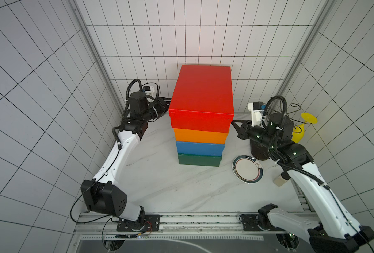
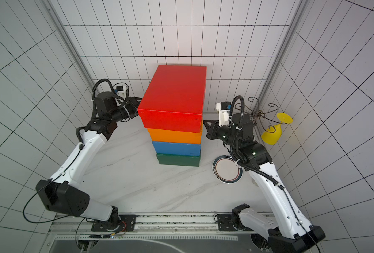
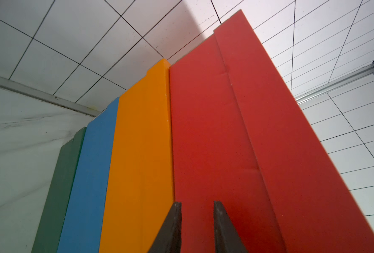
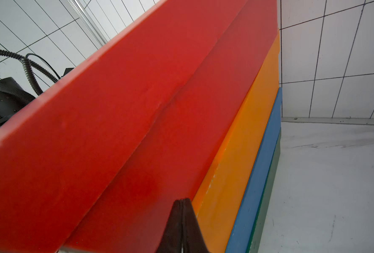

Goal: Stack the shoeboxes
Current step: Adjust the shoebox.

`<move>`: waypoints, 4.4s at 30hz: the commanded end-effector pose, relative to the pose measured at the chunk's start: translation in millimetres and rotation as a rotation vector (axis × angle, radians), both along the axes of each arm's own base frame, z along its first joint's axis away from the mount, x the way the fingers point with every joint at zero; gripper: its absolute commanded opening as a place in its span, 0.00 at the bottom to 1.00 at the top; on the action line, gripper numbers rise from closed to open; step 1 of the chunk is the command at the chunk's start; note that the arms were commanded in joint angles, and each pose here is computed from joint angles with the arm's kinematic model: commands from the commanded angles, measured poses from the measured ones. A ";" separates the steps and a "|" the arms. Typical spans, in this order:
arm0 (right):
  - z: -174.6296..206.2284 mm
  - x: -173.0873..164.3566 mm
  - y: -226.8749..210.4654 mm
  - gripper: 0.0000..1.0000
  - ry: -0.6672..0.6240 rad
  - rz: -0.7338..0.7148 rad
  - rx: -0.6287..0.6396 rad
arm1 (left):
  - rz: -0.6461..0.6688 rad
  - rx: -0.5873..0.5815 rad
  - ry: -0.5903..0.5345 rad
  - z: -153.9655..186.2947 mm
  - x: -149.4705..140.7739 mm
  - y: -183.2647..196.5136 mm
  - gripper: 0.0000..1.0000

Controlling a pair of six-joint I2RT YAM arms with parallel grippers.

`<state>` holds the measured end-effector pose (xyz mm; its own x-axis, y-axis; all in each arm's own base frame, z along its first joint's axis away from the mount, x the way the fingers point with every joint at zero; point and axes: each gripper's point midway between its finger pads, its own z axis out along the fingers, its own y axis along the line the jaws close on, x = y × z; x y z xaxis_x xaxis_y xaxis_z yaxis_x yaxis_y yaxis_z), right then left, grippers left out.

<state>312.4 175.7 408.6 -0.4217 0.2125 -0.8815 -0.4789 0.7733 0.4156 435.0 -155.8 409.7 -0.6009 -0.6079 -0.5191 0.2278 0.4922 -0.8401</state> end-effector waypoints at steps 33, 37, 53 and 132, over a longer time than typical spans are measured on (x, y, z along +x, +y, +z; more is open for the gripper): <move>48.5 51.8 -4.7 0.06 -0.104 -0.021 0.056 | -0.060 -0.072 -0.106 48.9 -42.0 -28.7 0.27; 46.7 55.1 -5.2 0.06 -0.100 -0.017 0.061 | -0.059 -0.072 -0.101 46.1 -37.5 -31.2 0.27; 46.3 71.6 1.2 0.06 -0.092 0.008 0.086 | -0.055 -0.066 -0.097 41.5 -35.5 -31.8 0.27; -128.2 34.4 8.3 0.06 0.250 0.053 0.099 | -0.051 0.021 0.212 -125.0 -19.8 -22.8 0.26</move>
<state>357.1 178.2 292.5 -0.6175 0.2692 -0.7391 -0.3813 0.7194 0.5806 409.3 -173.2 274.8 -0.7370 -0.5648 -0.3712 0.0419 0.5100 -0.8592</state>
